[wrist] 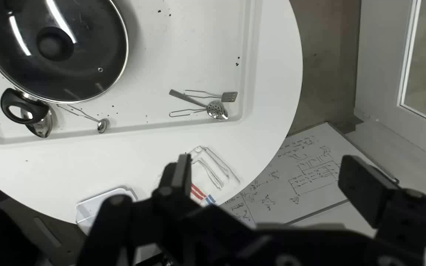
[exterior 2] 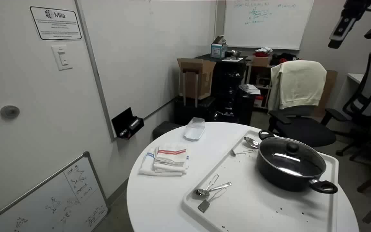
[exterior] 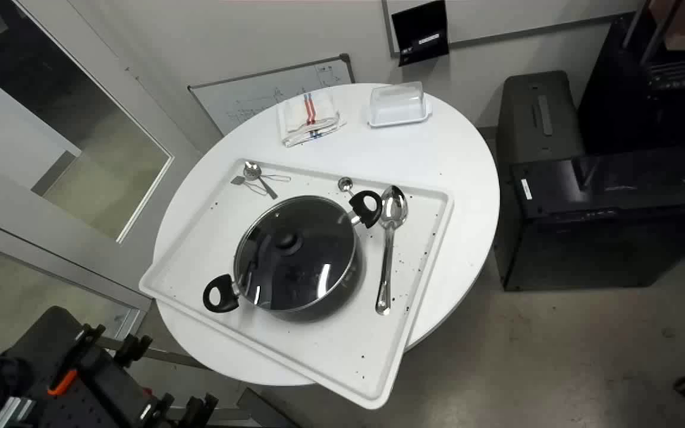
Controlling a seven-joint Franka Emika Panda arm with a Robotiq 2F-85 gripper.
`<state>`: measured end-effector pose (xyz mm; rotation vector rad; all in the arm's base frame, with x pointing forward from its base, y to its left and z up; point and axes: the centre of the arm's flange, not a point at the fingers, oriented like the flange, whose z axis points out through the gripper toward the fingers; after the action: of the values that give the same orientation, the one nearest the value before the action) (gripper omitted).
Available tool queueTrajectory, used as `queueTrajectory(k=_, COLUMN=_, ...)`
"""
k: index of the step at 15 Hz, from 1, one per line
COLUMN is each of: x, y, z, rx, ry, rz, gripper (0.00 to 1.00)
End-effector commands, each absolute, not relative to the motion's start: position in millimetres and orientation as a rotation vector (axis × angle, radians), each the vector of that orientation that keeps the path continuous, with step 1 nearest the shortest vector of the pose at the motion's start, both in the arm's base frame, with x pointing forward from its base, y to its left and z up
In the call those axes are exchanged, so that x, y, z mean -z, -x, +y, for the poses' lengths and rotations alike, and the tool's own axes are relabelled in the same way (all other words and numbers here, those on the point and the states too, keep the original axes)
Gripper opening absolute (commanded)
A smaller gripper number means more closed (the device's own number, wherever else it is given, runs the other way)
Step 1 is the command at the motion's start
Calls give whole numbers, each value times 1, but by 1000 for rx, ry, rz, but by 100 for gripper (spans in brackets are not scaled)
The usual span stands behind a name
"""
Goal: Remove the glass lid from the pot and put it on the white tray
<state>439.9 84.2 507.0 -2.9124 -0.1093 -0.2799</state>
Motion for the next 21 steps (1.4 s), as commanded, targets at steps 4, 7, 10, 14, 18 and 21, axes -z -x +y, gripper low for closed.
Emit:
queueTrajectory(k=4, x=-508, y=-440, z=84, rx=283, ry=2912, rz=-110, gripper=100)
queueTrajectory(k=7, x=-508, y=-440, z=84, rx=283, ry=2912, rz=-110, gripper=100)
queueTrajectory(k=10, x=-506, y=-442, z=83, rx=273, ry=2915, rz=-106, gripper=100)
queueTrajectory(k=14, x=-482, y=-454, z=72, rx=245, ry=2955, rz=-40, gripper=100)
queueTrajectory(k=18, x=-443, y=-467, z=51, rx=224, ry=3029, rz=67, gripper=100)
queueTrajectory(k=21, x=-405, y=-475, z=32, rx=215, ry=3106, rz=172, gripper=100)
